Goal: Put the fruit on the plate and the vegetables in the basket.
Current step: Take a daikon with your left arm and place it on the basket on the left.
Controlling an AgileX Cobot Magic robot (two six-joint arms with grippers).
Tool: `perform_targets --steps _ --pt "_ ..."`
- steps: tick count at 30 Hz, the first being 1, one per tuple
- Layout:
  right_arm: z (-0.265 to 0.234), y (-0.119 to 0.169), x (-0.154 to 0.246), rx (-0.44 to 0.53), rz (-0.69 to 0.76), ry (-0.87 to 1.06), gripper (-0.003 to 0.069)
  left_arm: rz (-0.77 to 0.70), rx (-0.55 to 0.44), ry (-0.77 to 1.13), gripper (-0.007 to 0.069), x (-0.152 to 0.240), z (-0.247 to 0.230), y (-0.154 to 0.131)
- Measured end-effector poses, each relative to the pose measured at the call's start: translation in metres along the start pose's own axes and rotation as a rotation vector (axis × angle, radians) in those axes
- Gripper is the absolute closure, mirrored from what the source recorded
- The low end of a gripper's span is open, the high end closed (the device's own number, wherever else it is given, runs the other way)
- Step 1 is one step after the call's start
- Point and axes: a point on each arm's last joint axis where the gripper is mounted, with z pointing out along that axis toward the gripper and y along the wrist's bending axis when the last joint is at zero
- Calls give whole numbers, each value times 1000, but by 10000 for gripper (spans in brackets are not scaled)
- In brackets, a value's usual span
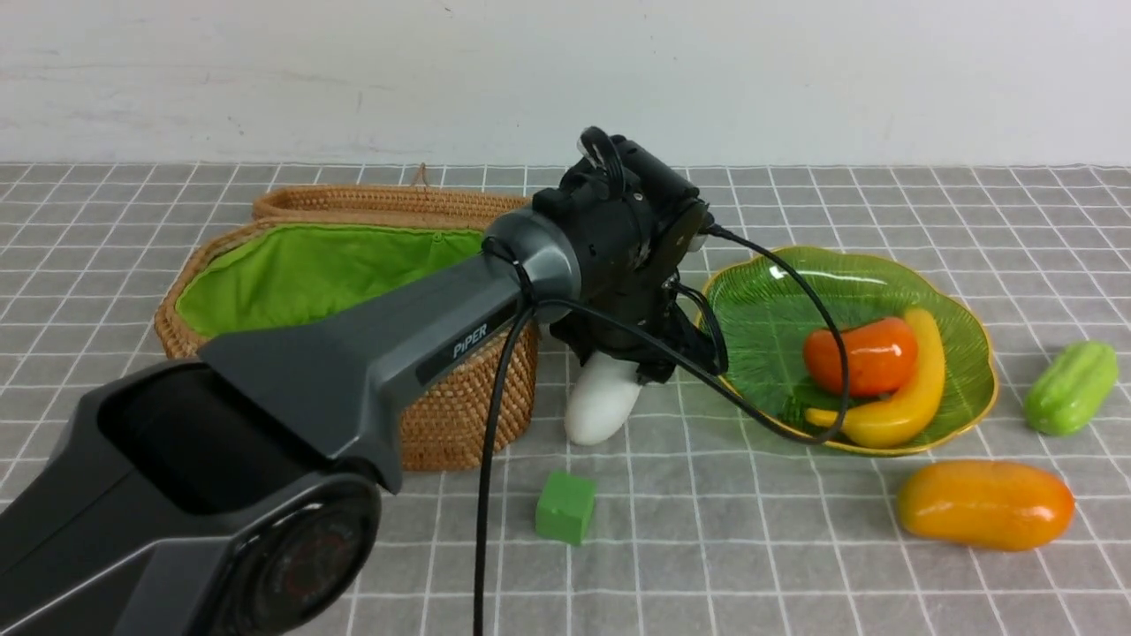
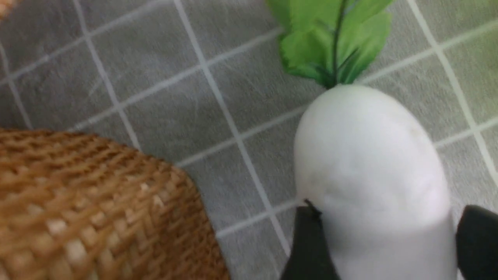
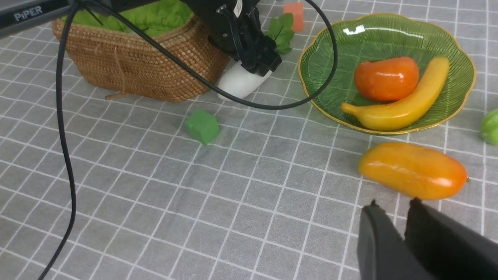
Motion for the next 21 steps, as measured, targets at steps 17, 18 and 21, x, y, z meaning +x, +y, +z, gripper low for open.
perform_targets --steps 17,18,21 --pt "0 1 0 -16 -25 3 539 193 -123 -46 28 4 -9 -26" --pt "0 1 0 -16 -25 3 539 195 -125 -43 29 4 -7 -27" --pt "0 1 1 -16 -41 9 539 208 -139 -29 31 8 7 -28"
